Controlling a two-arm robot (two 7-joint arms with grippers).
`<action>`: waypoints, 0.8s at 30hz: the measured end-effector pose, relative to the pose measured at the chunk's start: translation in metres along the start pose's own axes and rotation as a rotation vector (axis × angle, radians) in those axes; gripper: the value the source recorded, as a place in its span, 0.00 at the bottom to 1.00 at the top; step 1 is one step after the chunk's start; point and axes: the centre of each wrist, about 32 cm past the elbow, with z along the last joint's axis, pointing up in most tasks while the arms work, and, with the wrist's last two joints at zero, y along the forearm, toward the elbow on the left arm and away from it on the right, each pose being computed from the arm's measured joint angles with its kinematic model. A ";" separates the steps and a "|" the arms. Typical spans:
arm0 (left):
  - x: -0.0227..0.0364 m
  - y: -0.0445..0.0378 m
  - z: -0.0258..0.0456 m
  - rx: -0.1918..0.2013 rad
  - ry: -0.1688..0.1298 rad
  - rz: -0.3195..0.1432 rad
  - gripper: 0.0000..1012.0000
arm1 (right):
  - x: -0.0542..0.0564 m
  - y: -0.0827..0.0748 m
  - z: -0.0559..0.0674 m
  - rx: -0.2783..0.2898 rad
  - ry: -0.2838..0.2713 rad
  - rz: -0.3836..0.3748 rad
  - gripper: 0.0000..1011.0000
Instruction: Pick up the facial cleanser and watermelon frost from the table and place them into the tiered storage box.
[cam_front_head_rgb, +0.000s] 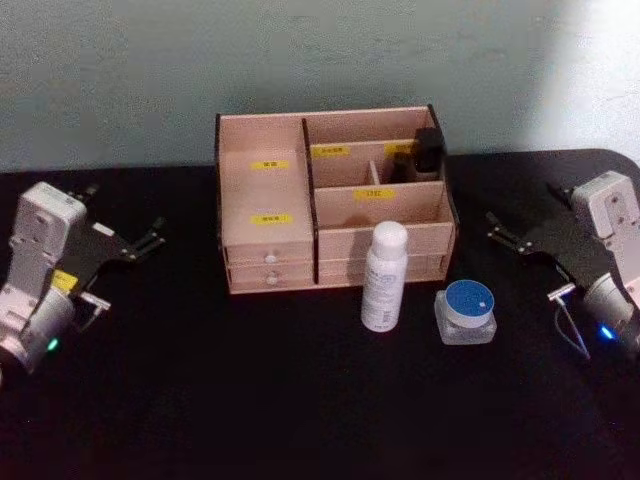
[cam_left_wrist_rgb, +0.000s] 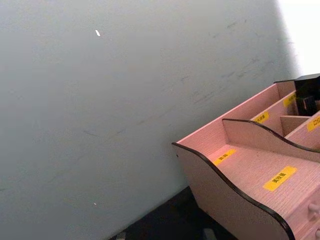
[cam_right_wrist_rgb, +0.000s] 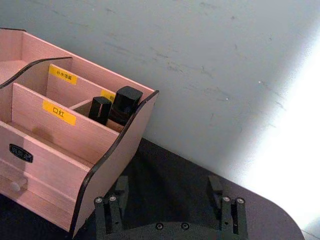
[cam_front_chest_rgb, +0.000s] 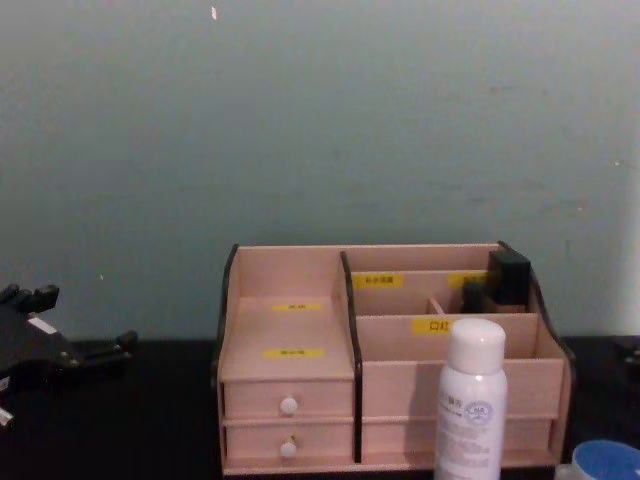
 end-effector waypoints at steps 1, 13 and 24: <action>0.0000 0.0000 0.0000 0.000 0.000 0.000 0.99 | 0.000 0.000 0.000 0.000 0.000 0.000 0.99; 0.0000 0.0000 0.0000 0.000 0.000 0.000 0.99 | 0.003 0.000 -0.001 -0.001 0.010 0.010 0.99; 0.0000 0.0000 0.0000 0.000 0.000 0.000 0.99 | 0.015 -0.010 0.000 0.008 0.058 0.025 0.99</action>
